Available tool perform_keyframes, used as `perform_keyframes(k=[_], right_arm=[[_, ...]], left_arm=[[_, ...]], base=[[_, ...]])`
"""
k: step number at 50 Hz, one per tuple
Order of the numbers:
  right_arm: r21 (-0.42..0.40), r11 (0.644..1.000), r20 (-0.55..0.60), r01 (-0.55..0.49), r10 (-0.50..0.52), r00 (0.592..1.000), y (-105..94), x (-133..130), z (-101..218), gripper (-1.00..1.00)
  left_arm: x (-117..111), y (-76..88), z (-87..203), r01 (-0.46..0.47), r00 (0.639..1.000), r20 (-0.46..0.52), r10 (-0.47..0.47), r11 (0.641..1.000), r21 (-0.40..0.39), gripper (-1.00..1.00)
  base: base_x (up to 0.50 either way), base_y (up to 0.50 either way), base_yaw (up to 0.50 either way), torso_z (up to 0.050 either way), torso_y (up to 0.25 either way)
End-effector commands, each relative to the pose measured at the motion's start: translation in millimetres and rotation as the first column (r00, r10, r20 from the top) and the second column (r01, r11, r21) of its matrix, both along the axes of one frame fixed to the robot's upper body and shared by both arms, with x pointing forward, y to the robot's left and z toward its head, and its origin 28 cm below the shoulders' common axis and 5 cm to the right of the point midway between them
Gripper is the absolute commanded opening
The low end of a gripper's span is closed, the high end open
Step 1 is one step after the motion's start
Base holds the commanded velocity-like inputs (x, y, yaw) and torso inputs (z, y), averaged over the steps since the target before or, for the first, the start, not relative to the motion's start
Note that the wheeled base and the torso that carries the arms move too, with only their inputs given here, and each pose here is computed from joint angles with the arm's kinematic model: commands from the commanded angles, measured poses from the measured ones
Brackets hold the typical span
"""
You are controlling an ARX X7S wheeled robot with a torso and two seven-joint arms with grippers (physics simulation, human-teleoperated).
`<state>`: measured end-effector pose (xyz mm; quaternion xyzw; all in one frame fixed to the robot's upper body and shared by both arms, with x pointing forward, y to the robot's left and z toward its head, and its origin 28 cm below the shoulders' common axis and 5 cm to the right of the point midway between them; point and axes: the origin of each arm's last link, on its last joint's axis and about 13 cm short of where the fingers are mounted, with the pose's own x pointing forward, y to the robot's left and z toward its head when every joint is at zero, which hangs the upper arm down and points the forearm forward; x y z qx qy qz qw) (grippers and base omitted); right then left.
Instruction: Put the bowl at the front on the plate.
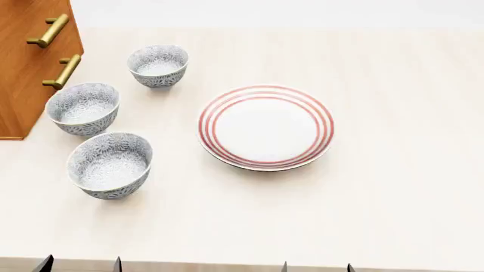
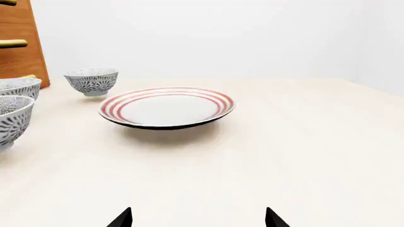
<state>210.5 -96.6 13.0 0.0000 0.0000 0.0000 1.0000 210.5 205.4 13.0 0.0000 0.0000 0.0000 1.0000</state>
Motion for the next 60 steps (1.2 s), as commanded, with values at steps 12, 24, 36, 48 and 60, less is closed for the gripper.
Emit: perform_keyframes(k=[12,24,36,48,60], right_arm=[[-0.021,1.000,-0.007,0.007,-0.008,1.000,0.4,-0.5,-0.6,1.00],[-0.064,0.997,-0.045,0.031,-0.034,0.998,1.7,-0.7,1.9,1.00],[-0.096,0.995,-0.035,0.027,-0.031,0.999,-3.4,-1.1,52.8,1.00],[-0.130,0.991,0.026,0.016,-0.013,1.000,-9.1,-4.2,104.8,1.00],[-0.181,0.983,0.084,-0.010,0.025,0.996,-11.9,-9.0,160.8,1.00]], left_arm=[[-0.8,0.4,0.6,-0.019,1.000,-0.005,0.019,1.000,0.005,1.00],[-1.6,0.1,4.1,-0.019,0.999,-0.041,0.020,1.000,0.022,1.00],[0.9,-1.5,37.2,-0.013,0.999,-0.040,0.015,0.999,0.043,1.00],[4.4,-2.8,74.8,0.009,1.000,-0.006,-0.009,0.998,0.055,1.00],[5.5,-3.5,125.0,0.052,0.998,0.039,-0.054,0.997,0.049,1.00]], base=[[0.00,0.00,0.00,0.000,0.000],[0.00,0.00,0.00,0.000,0.000],[0.00,0.00,0.00,0.000,0.000],[0.00,0.00,0.00,0.000,0.000],[0.00,0.00,0.00,0.000,0.000]])
